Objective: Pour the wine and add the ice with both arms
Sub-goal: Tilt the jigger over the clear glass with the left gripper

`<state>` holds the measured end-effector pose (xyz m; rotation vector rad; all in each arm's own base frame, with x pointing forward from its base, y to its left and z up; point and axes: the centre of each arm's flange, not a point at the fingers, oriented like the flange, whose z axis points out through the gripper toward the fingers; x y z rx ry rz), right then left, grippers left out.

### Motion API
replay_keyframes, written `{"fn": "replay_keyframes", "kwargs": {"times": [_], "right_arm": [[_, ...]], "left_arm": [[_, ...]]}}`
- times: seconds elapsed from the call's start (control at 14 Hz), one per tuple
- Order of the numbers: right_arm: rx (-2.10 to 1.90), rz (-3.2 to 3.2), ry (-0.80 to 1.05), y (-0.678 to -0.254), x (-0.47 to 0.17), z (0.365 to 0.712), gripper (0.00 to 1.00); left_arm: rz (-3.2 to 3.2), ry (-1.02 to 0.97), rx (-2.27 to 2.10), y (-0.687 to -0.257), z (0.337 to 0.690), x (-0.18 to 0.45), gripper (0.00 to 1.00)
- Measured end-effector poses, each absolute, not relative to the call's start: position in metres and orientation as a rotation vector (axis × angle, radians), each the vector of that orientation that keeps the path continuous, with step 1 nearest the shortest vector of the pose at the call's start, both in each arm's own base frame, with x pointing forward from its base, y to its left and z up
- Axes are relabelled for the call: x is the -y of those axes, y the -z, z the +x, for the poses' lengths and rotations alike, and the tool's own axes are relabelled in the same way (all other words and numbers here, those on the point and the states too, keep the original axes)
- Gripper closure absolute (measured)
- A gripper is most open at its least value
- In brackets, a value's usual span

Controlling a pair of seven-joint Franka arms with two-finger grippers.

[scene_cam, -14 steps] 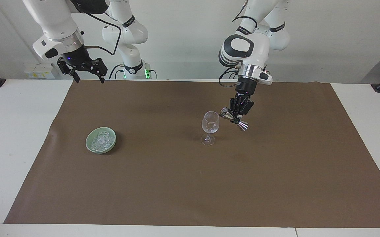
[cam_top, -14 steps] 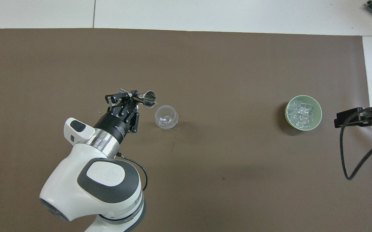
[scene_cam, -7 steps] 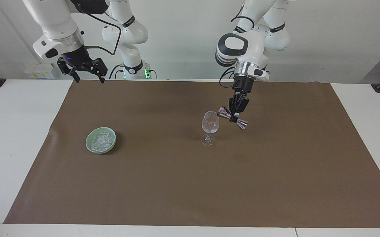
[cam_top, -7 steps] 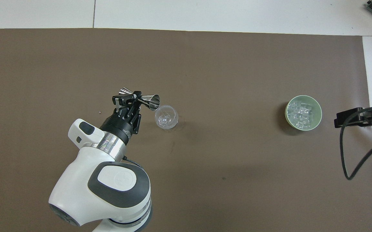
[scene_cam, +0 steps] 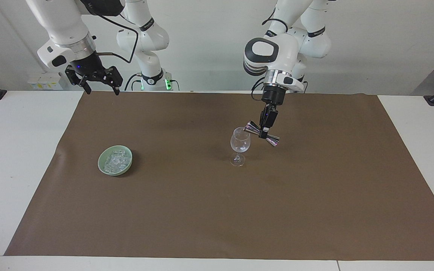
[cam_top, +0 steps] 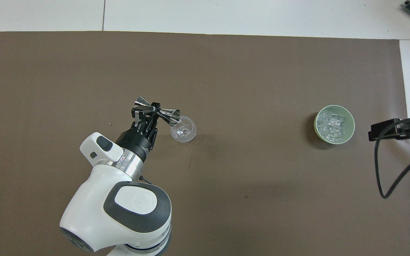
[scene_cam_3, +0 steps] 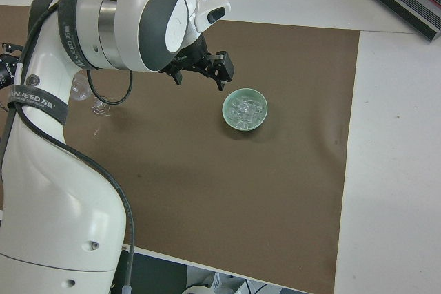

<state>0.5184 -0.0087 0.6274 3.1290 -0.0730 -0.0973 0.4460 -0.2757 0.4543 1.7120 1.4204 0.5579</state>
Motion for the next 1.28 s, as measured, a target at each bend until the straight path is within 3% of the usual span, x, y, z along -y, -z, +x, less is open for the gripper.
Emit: {"fn": "replay_keyframes", "kwargs": {"times": [1.28], "right_arm": [[0.073,3.129,0.097,-0.6274,0.0087,0.5184,0.0]], "left_arm": [[1.945,-0.718,-1.164,-0.45,0.4452,0.2818,0.79]]}}
